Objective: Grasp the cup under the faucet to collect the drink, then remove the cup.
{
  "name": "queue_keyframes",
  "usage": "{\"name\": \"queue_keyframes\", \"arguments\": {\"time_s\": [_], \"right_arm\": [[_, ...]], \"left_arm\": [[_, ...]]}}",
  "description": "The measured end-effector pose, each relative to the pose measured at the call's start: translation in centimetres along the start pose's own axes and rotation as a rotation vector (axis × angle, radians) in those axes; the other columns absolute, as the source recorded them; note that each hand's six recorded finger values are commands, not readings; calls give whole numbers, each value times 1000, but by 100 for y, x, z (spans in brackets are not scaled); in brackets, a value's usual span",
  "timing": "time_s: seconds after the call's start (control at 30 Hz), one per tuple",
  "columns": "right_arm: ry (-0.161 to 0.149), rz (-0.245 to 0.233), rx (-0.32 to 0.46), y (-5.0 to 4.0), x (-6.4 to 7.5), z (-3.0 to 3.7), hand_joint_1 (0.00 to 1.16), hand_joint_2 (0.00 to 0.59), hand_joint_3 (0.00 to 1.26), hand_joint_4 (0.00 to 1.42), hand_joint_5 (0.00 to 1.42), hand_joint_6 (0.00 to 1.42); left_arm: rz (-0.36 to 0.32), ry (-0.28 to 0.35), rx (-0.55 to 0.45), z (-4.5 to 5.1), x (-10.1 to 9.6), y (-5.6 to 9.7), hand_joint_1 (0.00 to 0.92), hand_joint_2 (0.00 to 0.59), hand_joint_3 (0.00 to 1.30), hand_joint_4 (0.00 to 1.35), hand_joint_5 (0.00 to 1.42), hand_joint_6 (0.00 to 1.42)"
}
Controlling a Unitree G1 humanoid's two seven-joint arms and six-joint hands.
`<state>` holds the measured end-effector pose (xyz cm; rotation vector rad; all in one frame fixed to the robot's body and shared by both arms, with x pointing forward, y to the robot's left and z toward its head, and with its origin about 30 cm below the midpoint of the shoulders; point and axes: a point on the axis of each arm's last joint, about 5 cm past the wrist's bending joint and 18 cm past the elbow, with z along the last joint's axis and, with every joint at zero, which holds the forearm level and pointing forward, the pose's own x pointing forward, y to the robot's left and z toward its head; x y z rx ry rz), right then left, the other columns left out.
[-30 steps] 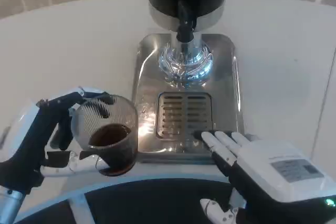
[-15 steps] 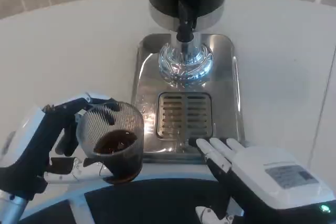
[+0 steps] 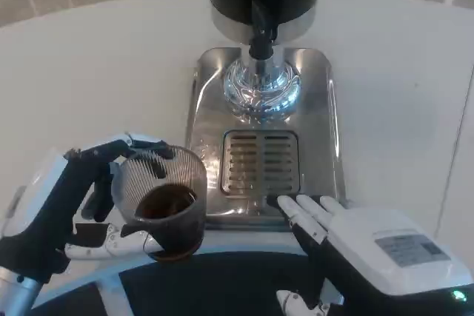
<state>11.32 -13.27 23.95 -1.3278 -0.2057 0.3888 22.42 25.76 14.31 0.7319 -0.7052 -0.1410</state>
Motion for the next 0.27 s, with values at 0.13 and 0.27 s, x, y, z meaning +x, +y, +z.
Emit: {"name": "queue_keyframes", "arguments": {"time_s": [0.13, 0.27], "right_arm": [[5, 0, -1, 1, -1, 1, 199, 558, 0, 0, 0, 0], [6, 2, -3, -1, -1, 1, 202, 558, 0, 0, 0, 0]], "left_arm": [[1, 3, -3, -4, -1, -7, 601, 0, 972, 1098, 1361, 1424], [1, 5, -3, -7, -2, -7, 601, 0, 972, 1098, 1361, 1424]]}}
